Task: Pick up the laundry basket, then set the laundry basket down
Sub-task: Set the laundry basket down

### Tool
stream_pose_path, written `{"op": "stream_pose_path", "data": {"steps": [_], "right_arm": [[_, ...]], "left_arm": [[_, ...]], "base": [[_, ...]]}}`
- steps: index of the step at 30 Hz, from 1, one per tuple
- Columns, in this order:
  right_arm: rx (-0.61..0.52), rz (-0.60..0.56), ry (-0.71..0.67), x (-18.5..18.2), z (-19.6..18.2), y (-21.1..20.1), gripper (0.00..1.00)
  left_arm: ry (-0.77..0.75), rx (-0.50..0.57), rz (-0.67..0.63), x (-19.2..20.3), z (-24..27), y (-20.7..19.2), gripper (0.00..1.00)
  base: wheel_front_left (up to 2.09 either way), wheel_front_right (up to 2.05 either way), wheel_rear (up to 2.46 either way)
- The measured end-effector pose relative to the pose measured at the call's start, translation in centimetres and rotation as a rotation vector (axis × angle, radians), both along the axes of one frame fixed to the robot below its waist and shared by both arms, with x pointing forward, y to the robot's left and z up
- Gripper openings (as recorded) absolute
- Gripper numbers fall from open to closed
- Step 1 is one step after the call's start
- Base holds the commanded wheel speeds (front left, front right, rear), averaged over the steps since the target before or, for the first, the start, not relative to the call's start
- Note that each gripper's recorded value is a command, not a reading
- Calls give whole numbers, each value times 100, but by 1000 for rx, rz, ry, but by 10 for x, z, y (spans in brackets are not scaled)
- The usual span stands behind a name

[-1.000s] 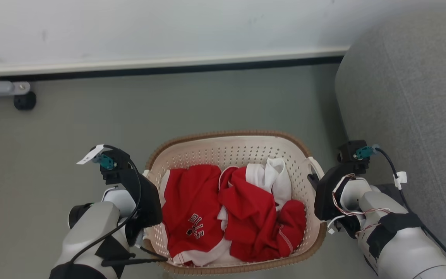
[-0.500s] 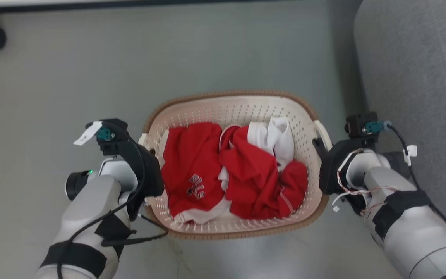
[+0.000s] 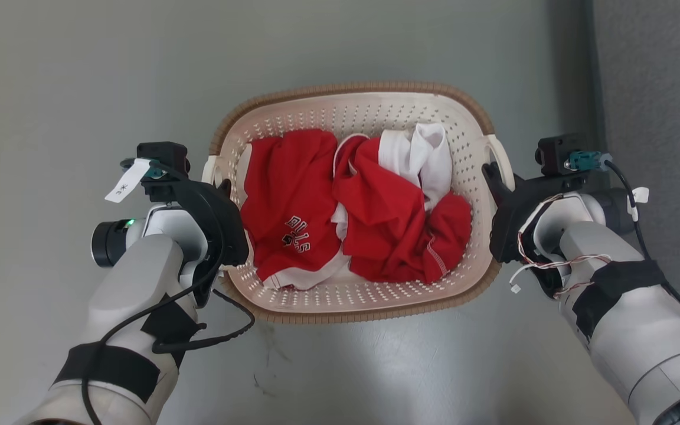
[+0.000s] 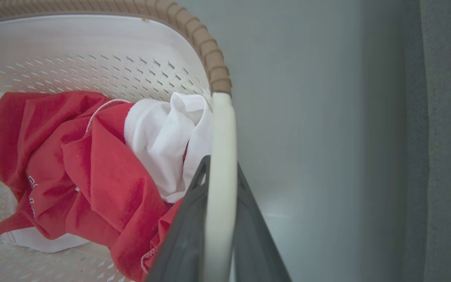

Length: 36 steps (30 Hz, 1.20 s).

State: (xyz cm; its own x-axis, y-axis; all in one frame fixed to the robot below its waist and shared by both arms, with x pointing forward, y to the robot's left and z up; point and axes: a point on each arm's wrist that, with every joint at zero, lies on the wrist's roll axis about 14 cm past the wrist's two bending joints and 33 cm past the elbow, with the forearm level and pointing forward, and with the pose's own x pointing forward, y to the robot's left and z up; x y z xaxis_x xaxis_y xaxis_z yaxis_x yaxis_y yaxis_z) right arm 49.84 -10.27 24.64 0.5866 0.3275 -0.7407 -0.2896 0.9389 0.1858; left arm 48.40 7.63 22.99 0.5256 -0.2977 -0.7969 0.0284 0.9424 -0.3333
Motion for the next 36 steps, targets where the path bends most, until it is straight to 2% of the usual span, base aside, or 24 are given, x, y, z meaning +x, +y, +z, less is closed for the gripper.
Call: {"op": "stream_pose_path", "data": {"steps": [22, 36], "right_arm": [[-9, 20, 24, -3, -64, -1, 0], [-28, 36, 26, -8, -72, -4, 0]], "left_arm": [[15, 21, 4, -8, -62, 0, 0], [7, 21, -6, -11, -67, -2, 0]], "base": [[0, 0, 0], [0, 0, 0]]}}
